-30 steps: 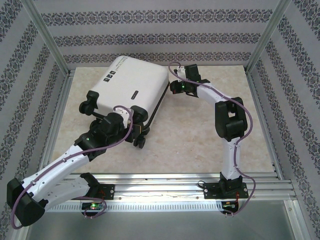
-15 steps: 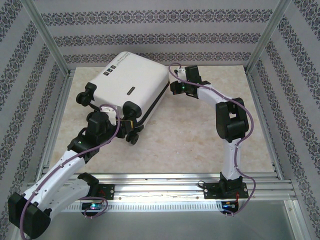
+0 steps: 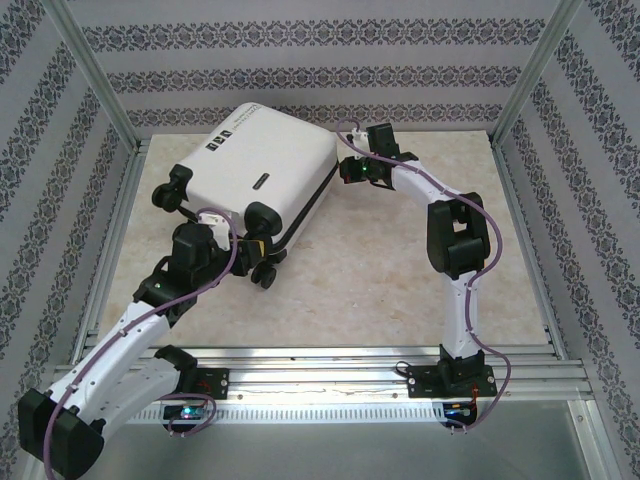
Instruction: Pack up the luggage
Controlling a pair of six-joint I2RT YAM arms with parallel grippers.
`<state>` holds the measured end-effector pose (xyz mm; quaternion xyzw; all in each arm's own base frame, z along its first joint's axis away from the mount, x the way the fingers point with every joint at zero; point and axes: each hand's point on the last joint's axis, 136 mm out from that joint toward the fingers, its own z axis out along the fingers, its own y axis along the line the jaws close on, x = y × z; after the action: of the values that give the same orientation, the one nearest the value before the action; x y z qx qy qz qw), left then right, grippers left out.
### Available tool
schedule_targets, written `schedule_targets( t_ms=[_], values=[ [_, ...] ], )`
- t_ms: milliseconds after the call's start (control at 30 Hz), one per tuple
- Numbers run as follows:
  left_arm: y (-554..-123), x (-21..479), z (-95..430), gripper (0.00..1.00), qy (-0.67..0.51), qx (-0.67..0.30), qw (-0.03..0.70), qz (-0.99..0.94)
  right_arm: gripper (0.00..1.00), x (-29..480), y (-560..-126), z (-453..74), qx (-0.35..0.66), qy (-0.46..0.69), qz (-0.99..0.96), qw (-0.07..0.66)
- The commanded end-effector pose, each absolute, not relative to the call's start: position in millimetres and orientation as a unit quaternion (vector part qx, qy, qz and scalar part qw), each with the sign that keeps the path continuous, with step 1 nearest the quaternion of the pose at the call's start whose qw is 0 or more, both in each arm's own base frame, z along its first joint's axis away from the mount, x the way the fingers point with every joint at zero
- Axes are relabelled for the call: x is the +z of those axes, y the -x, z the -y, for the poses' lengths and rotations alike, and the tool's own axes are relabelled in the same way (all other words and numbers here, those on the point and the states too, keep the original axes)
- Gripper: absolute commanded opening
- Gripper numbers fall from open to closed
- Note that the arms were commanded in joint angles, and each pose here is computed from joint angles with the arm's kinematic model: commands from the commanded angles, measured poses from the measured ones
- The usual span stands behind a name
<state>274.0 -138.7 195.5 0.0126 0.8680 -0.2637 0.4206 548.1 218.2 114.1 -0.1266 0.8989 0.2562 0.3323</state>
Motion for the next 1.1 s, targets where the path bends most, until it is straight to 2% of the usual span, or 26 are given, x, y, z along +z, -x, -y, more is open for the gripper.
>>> schedule_targets(
  t_ms=[0,100,233,433,633,800,933,1067],
  values=[
    [-261,122,43,0.08,0.148,-0.089,0.342,-0.923,0.00,120,-541,-205,0.242,0.111,-0.904,0.335],
    [-268,126,26,0.10,0.187,-0.083,0.352,-0.914,0.00,119,-529,-208,0.248,0.115,-0.903,0.331],
    [-278,137,14,0.23,0.208,-0.077,0.374,-0.901,0.00,116,-515,-215,0.263,0.119,-0.901,0.323],
    [-298,147,-14,0.31,0.240,-0.057,0.394,-0.885,0.00,115,-496,-234,0.279,0.132,-0.896,0.318],
    [-327,148,-38,0.34,0.281,-0.072,0.403,-0.868,0.00,116,-481,-249,0.291,0.136,-0.892,0.318],
    [-335,168,-26,0.37,0.282,-0.119,0.407,-0.861,0.00,117,-477,-252,0.295,0.138,-0.891,0.317],
    [-320,193,-6,0.51,0.307,-0.196,0.411,-0.836,0.00,118,-477,-252,0.294,0.142,-0.890,0.318],
    [-297,211,15,0.59,0.331,-0.265,0.422,-0.801,0.00,117,-477,-251,0.294,0.143,-0.889,0.319]
  ],
)
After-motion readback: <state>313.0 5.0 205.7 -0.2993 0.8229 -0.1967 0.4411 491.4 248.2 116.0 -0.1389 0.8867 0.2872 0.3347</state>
